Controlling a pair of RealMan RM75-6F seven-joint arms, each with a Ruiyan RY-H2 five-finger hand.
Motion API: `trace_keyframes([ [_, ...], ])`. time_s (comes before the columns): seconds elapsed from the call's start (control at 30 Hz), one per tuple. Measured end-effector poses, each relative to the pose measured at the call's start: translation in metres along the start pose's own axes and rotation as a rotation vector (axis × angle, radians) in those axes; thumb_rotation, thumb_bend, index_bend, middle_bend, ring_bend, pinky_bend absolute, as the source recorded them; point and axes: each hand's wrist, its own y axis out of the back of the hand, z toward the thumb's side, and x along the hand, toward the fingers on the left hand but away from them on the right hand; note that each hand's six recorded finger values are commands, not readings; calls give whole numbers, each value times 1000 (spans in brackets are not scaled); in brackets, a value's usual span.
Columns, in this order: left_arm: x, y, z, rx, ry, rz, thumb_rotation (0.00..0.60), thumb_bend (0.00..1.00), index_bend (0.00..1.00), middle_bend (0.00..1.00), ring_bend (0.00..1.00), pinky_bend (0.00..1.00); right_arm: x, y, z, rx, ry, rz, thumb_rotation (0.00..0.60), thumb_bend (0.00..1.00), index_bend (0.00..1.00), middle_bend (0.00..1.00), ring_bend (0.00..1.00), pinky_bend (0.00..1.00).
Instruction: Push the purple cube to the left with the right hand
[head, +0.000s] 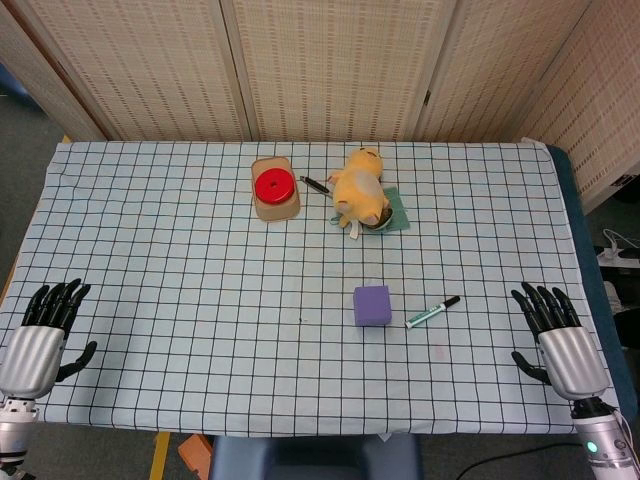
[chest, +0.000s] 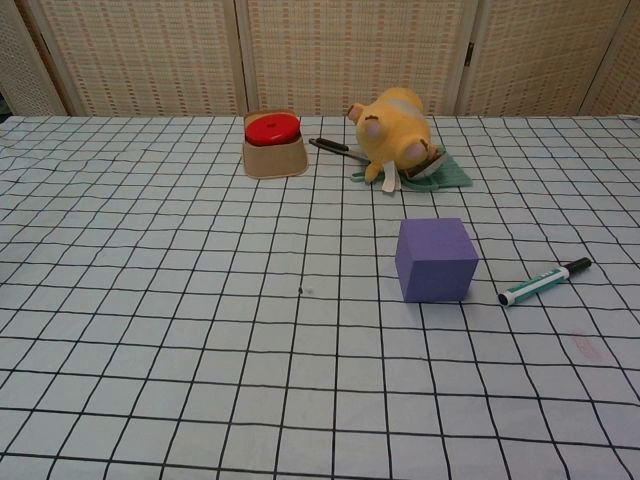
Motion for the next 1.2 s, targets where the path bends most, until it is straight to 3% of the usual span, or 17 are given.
trace_keyframes([
  [0.4, 9, -4, 8, -28, -22, -30, 600, 337, 0, 0, 0, 26, -11, -14, 22, 17, 83, -2, 600, 121, 6, 1, 0, 0],
  [0.6, 13, -8, 6, -33, -15, -52, 600, 337, 0, 0, 0, 26, -40, -32, 52, 87, 168, 55, 600, 123, 233, 176, 0, 0],
  [0.87, 15, -8, 2, -43, 4, -56, 600, 335, 0, 0, 0, 24, -85, -72, 98, 157, 251, 142, 600, 140, 348, 243, 4, 3],
  [1.2, 16, -9, -6, -46, 35, -64, 600, 340, 0, 0, 0, 19, -111, -103, 106, 193, 235, 178, 600, 195, 438, 322, 46, 13],
])
